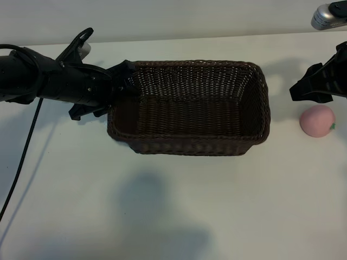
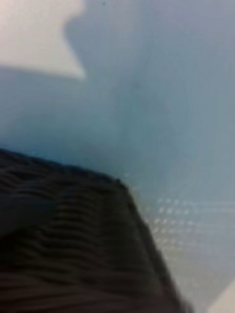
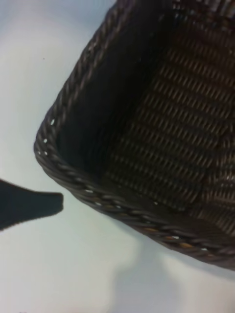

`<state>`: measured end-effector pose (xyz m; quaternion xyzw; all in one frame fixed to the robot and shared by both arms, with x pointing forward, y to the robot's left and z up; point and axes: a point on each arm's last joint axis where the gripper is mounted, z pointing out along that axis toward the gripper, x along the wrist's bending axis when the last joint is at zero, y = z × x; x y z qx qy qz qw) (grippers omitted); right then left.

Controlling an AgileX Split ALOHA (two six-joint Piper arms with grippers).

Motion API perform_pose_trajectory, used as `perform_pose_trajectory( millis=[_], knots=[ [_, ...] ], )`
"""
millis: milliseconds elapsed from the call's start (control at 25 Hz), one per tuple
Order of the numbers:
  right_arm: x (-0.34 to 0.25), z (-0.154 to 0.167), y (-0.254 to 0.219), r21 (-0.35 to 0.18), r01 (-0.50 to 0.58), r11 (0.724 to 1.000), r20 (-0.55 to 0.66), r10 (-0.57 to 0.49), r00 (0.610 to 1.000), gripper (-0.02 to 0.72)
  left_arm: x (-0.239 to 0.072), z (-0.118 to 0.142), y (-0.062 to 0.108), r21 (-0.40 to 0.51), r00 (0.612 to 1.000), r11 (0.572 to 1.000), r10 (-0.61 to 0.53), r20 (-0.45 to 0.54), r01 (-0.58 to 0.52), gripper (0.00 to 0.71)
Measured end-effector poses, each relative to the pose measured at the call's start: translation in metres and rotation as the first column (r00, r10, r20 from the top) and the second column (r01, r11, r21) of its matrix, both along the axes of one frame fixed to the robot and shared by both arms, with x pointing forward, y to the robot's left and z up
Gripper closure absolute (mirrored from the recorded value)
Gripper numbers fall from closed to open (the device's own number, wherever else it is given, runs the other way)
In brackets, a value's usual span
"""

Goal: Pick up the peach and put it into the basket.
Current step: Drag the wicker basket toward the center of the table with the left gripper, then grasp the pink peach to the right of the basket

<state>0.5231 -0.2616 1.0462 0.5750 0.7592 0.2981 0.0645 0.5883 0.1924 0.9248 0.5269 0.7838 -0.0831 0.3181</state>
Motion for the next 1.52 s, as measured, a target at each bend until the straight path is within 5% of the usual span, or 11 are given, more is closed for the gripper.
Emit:
perform_pose_trajectory(
  millis=[360, 1120, 1280, 1520],
  knots=[
    [0.000, 0.000, 0.000, 0.000, -0.001, 1.000, -0.003, 0.001, 1.000, 0.193, -0.005, 0.006, -0.001, 0.019, 0.997, 0.996, -0.083, -0.005, 0.083, 0.109],
    [-0.002, -0.001, 0.001, 0.003, -0.009, 1.000, -0.016, 0.009, 1.000, 0.193, -0.045, 0.094, 0.016, 0.220, 0.955, 0.946, -0.270, 0.121, 0.240, 0.107],
    [-0.002, -0.001, 0.001, 0.003, -0.011, 1.000, -0.018, 0.011, 1.000, 0.193, -0.055, 0.117, 0.042, 0.325, 0.949, 0.906, -0.308, 0.067, 0.271, 0.111],
    [-0.002, -0.001, 0.001, 0.003, -0.011, 1.000, -0.019, 0.011, 1.000, 0.193, -0.061, 0.159, 0.105, 0.455, 0.959, 0.847, -0.275, -0.071, 0.276, 0.114]
  ],
)
